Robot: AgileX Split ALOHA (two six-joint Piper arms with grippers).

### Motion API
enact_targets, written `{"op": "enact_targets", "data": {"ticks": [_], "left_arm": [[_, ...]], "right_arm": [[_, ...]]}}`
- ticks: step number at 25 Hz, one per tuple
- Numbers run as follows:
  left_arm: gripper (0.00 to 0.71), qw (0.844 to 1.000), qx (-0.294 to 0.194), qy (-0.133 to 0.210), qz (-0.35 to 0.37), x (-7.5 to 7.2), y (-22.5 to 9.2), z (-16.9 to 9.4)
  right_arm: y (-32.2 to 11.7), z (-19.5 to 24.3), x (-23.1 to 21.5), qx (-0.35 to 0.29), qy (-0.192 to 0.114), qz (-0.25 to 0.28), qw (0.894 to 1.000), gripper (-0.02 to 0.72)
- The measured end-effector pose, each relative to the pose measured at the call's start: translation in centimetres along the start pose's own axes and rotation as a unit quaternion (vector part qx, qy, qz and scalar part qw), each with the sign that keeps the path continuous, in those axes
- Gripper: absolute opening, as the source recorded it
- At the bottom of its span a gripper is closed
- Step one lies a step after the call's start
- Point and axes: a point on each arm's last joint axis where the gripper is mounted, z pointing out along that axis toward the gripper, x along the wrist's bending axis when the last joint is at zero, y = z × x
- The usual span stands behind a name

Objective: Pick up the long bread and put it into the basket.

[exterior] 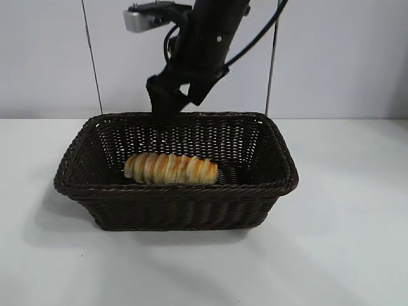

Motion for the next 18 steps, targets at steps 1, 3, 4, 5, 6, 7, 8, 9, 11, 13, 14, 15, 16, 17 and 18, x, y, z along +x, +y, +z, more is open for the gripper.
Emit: {"op": "enact_targets", "data": {"ticks": [1, 3, 4, 5, 6, 7, 8, 9, 11, 13, 14, 15, 16, 17, 18], "left_arm": [[0.685, 1.000, 0.000, 0.000, 0.000, 0.0, 0.0, 0.0], [0.685, 1.000, 0.000, 0.000, 0.000, 0.0, 0.0, 0.0], [0.685, 1.000, 0.000, 0.000, 0.000, 0.0, 0.0, 0.0], [0.685, 1.000, 0.000, 0.000, 0.000, 0.0, 0.0, 0.0], [0.685, 1.000, 0.000, 0.000, 0.000, 0.0, 0.0, 0.0], [0.685, 1.000, 0.000, 0.000, 0.000, 0.0, 0.0, 0.0], [0.685, 1.000, 0.000, 0.000, 0.000, 0.0, 0.0, 0.0], [0.685, 1.000, 0.000, 0.000, 0.000, 0.0, 0.0, 0.0], [0.685, 1.000, 0.000, 0.000, 0.000, 0.0, 0.0, 0.0], [0.685, 1.000, 0.000, 0.000, 0.000, 0.0, 0.0, 0.0], [0.685, 1.000, 0.000, 0.000, 0.000, 0.0, 0.0, 0.0], [0.685, 1.000, 0.000, 0.000, 0.000, 0.0, 0.0, 0.0], [0.685, 1.000, 0.000, 0.000, 0.000, 0.0, 0.0, 0.0], [0.685, 1.000, 0.000, 0.000, 0.000, 0.0, 0.0, 0.0], [0.685, 1.000, 0.000, 0.000, 0.000, 0.0, 0.0, 0.0]], "right_arm": [[0.2, -0.8, -0.8, -0.010, -0.015, 0.021, 1.000, 0.694], [0.1, -1.8, -2.5, -0.016, -0.037, 0.050, 0.998, 0.694], [-0.2, -2.1, -3.7, -0.016, -0.048, 0.063, 0.997, 0.694], [-0.5, -2.2, -5.0, -0.014, -0.058, 0.075, 0.995, 0.694], [-0.8, -2.2, -6.1, -0.011, -0.066, 0.086, 0.994, 0.694], [-1.2, -2.3, -7.6, -0.009, -0.075, 0.100, 0.992, 0.694], [-1.7, -2.4, -9.2, -0.005, -0.085, 0.115, 0.990, 0.694], [-2.2, -2.5, -10.6, -0.002, -0.094, 0.128, 0.987, 0.694], [-3.5, -2.8, -14.0, 0.003, -0.116, 0.159, 0.980, 0.694], [-4.9, -3.3, -16.9, 0.008, -0.136, 0.187, 0.973, 0.694], [-5.6, -3.6, -18.3, 0.010, -0.145, 0.201, 0.969, 0.694], [-6.3, -4.0, -19.5, 0.011, -0.152, 0.214, 0.965, 0.694], [-6.9, -4.4, -20.3, 0.012, -0.157, 0.223, 0.962, 0.694], [-7.5, -4.9, -21.1, 0.014, -0.163, 0.233, 0.959, 0.694], [-8.0, -5.6, -21.7, 0.013, -0.168, 0.241, 0.956, 0.694]]}}
